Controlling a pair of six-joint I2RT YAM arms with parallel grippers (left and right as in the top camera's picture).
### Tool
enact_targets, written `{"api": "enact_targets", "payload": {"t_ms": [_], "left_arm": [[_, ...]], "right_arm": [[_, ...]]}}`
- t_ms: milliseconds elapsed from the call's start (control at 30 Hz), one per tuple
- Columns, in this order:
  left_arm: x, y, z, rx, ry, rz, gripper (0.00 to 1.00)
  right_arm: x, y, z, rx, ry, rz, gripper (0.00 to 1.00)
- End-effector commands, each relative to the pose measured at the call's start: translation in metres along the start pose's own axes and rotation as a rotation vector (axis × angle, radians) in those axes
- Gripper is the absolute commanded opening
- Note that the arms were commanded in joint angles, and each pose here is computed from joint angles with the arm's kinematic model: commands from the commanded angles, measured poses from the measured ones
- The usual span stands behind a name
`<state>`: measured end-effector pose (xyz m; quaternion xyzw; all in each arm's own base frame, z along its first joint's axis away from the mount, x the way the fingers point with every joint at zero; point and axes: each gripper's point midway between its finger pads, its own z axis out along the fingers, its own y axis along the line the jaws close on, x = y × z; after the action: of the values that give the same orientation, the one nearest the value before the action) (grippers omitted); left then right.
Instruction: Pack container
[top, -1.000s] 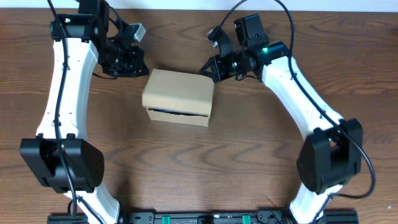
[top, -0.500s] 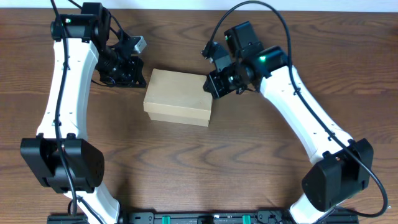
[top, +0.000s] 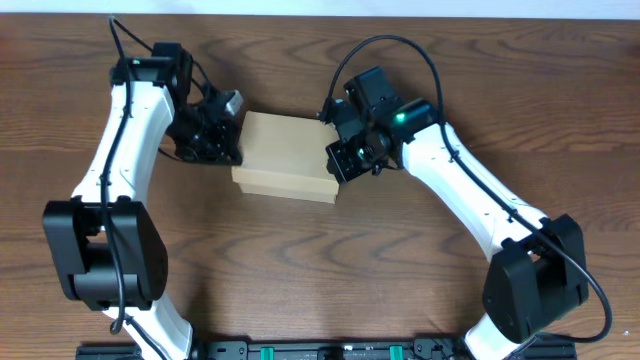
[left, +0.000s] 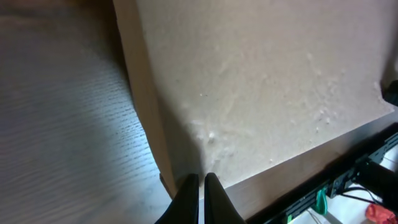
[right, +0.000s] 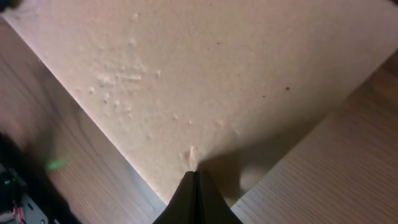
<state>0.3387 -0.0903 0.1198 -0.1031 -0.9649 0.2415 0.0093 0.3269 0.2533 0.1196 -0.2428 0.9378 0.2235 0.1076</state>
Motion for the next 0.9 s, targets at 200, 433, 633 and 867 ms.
{"api": "enact_targets", "payload": {"t_ms": [200, 433, 633, 867], "left_arm": [[0.010, 0.002, 0.013, 0.016, 0.024, -0.021, 0.06], [0.009, 0.002, 0.013, 0.016, 0.022, -0.027, 0.06], [0.009, 0.001, 0.012, 0.015, 0.020, -0.042, 0.06], [0.004, -0.013, -0.019, -0.008, -0.079, 0.002, 0.06]], "right_arm": [[0.011, 0.001, 0.009, 0.003, 0.019, 0.010, 0.02], [0.026, 0.001, 0.028, 0.003, 0.085, 0.016, 0.02], [0.028, -0.001, 0.034, 0.010, 0.099, 0.015, 0.02], [0.007, -0.009, -0.001, 0.086, 0.018, 0.028, 0.02]]}}
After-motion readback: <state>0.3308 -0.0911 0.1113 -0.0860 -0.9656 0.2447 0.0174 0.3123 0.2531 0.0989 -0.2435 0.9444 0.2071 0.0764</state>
